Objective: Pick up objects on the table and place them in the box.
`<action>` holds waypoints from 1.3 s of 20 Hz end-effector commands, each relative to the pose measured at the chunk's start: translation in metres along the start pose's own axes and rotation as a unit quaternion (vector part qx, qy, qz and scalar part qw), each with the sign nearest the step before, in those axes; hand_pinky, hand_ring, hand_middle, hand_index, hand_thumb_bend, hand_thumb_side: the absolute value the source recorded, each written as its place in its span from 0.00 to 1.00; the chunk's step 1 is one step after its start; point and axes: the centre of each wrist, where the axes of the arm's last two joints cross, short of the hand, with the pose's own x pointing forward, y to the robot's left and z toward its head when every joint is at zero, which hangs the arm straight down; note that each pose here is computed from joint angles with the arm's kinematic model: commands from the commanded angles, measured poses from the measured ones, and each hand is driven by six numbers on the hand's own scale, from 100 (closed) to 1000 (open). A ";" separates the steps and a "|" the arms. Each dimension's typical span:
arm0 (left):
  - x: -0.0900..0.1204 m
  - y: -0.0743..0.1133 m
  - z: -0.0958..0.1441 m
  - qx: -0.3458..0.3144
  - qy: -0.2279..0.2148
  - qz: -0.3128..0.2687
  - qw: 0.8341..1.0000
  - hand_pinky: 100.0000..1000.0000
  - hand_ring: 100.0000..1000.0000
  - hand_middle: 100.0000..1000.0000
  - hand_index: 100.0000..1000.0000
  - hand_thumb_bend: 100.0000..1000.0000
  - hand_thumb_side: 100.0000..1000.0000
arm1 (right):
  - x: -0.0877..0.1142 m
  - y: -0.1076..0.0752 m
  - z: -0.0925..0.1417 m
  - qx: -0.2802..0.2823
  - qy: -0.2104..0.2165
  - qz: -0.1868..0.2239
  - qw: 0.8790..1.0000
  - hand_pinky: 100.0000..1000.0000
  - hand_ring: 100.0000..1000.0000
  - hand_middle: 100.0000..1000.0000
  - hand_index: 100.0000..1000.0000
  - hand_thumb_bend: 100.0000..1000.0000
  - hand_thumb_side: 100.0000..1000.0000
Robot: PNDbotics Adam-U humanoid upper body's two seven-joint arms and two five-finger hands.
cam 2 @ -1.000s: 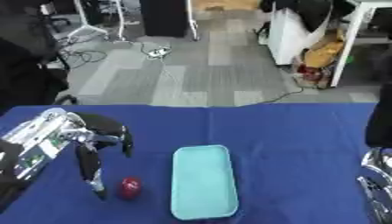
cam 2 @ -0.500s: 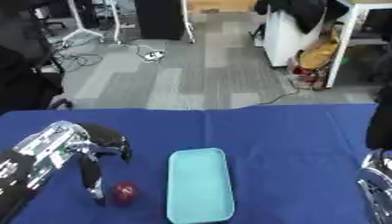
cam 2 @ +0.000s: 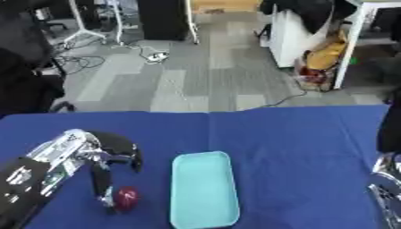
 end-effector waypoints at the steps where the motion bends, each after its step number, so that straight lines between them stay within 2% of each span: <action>1: -0.001 0.011 0.005 0.012 -0.010 0.002 1.000 0.00 0.15 0.61 0.73 0.69 0.40 | 0.003 0.004 -0.008 0.008 -0.011 -0.005 1.000 0.28 0.39 0.47 0.61 0.00 1.00; 5: 0.005 0.011 0.000 0.007 -0.029 0.014 0.999 0.00 0.14 0.60 0.73 0.68 0.41 | 0.003 0.004 -0.008 0.008 -0.010 -0.006 1.000 0.28 0.39 0.47 0.61 0.00 1.00; 13: 0.008 0.007 -0.002 -0.011 -0.037 0.018 0.999 0.00 0.15 0.56 0.72 0.70 0.37 | 0.003 0.004 -0.008 0.008 -0.008 -0.005 1.000 0.28 0.39 0.47 0.61 0.00 1.00; 14: 0.008 0.007 -0.002 -0.012 -0.037 0.017 0.999 0.00 0.16 0.49 0.72 0.72 0.36 | 0.003 0.004 -0.008 0.008 -0.008 -0.005 1.000 0.28 0.39 0.47 0.61 0.00 1.00; 16: 0.009 0.006 -0.002 -0.013 -0.034 0.015 0.999 0.00 0.16 0.48 0.72 0.73 0.37 | 0.003 0.004 -0.008 0.009 -0.008 -0.005 1.000 0.28 0.39 0.47 0.61 0.00 1.00; 19: 0.009 0.005 -0.002 -0.015 -0.029 0.004 0.999 0.00 0.17 0.48 0.71 0.75 0.37 | 0.003 0.004 -0.008 0.009 -0.007 -0.005 1.000 0.28 0.39 0.47 0.61 0.00 1.00; 26: 0.007 0.003 0.000 -0.018 -0.012 -0.053 0.998 0.00 0.21 0.47 0.72 0.81 0.30 | 0.003 0.004 -0.008 0.008 -0.006 -0.005 1.000 0.28 0.39 0.47 0.61 0.00 1.00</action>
